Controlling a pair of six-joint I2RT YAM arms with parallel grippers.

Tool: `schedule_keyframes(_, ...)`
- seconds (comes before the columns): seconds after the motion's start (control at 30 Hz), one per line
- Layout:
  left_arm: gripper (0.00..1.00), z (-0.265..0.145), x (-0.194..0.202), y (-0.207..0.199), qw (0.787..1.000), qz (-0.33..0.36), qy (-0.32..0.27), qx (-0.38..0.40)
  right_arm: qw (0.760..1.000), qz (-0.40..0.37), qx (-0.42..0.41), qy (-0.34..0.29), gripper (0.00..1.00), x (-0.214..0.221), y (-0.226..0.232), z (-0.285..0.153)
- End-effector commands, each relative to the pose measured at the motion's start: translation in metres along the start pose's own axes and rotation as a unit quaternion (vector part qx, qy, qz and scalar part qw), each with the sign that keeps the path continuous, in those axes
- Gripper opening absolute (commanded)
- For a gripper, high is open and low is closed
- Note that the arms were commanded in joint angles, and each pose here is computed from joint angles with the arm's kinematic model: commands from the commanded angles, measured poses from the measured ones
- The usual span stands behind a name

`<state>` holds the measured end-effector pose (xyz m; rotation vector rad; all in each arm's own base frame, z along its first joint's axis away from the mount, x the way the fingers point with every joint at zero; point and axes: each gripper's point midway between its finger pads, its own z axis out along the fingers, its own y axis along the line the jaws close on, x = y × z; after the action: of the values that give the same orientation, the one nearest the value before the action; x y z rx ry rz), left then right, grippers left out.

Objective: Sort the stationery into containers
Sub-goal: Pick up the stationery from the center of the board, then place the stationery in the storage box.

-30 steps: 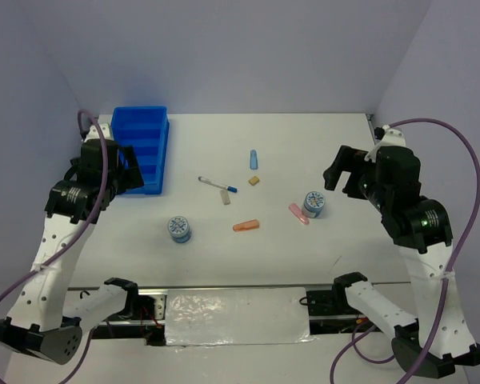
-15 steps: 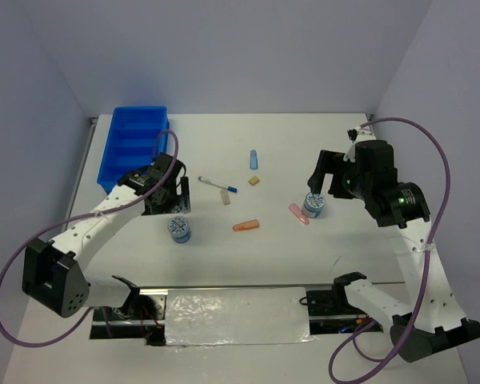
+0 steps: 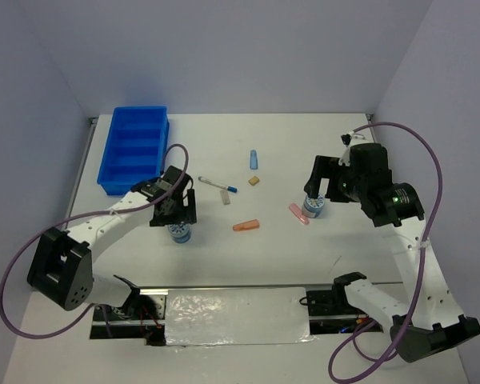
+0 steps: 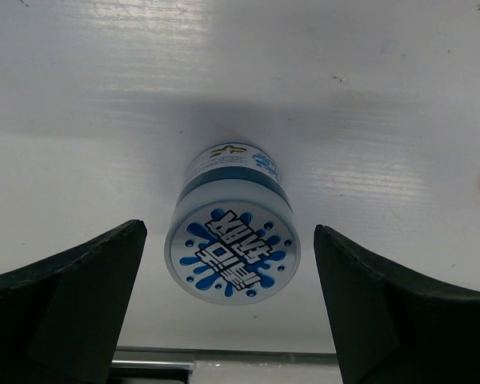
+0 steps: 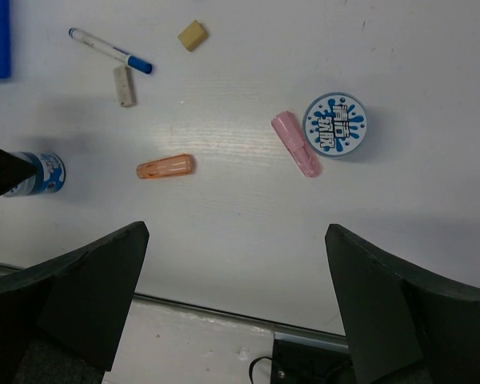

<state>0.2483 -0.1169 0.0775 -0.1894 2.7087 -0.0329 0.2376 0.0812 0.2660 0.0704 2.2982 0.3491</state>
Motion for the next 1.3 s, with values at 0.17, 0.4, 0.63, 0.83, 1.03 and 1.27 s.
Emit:
schedule_keyframes(0.17,0.84,0.023,0.003,0.002,1.000,0.005,0.004,-0.023,1.000,-0.011,-0.008,-0.022,1.00,-0.011,0.004,0.001)
schedule_keyframes(0.4,0.11,-0.040,-0.060,-0.021,0.998,0.014,-0.052,0.011,0.999,-0.021,0.008,-0.037,1.00,-0.020,0.000,-0.008)
schedule_keyframes(0.63,0.07,-0.113,-0.221,-0.008,0.977,-0.058,-0.203,-0.019,0.999,-0.026,0.003,-0.033,1.00,-0.020,0.001,-0.002)
schedule_keyframes(0.83,0.00,-0.069,-0.349,0.048,0.958,-0.166,-0.232,-0.018,0.999,-0.027,-0.034,-0.030,1.00,-0.022,0.015,-0.005)
schedule_keyframes(1.03,0.01,-0.052,-0.432,0.097,0.904,-0.230,-0.351,0.082,0.998,-0.031,-0.046,-0.007,1.00,-0.009,0.018,-0.002)
schedule_keyframes(1.27,0.02,-0.049,-0.473,0.128,0.878,-0.246,-0.399,0.101,0.998,-0.018,-0.057,0.028,1.00,0.018,0.019,0.006)
